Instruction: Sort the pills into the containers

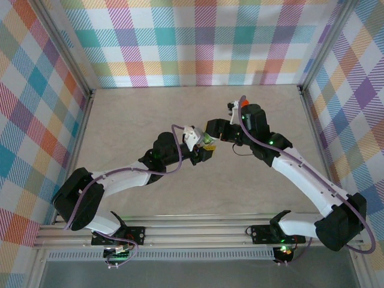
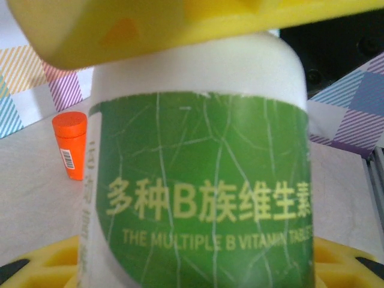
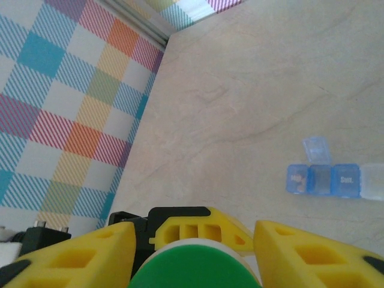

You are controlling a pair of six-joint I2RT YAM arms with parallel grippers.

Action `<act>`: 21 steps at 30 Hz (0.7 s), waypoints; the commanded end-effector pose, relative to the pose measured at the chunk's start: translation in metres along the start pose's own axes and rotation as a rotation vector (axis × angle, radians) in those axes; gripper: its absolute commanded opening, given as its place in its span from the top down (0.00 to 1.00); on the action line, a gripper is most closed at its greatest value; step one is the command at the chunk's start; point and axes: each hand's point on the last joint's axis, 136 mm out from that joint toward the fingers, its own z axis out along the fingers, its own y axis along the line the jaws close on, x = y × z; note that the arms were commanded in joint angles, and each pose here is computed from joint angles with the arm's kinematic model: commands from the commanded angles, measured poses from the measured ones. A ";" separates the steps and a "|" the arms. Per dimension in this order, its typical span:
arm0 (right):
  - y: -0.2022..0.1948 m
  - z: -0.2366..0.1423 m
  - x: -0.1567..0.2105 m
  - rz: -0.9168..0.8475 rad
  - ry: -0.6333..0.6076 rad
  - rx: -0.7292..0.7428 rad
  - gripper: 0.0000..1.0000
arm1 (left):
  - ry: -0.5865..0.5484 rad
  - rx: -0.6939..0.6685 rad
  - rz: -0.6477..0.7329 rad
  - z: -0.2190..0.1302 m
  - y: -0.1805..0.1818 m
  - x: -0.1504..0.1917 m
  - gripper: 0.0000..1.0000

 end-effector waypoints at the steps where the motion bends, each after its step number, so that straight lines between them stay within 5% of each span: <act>1: 0.015 -0.014 -0.006 -0.021 -0.044 -0.046 0.41 | -0.102 -0.089 0.025 -0.011 0.010 -0.024 1.00; 15: 0.022 -0.003 -0.009 0.001 -0.054 -0.103 0.44 | -0.159 -0.099 -0.021 -0.016 0.014 -0.036 1.00; 18: 0.026 0.000 -0.013 0.003 -0.088 -0.142 0.51 | -0.169 -0.067 -0.030 -0.015 0.009 -0.037 1.00; 21: 0.035 -0.003 -0.015 -0.004 -0.142 -0.220 0.68 | -0.191 -0.040 -0.048 -0.017 0.004 -0.042 1.00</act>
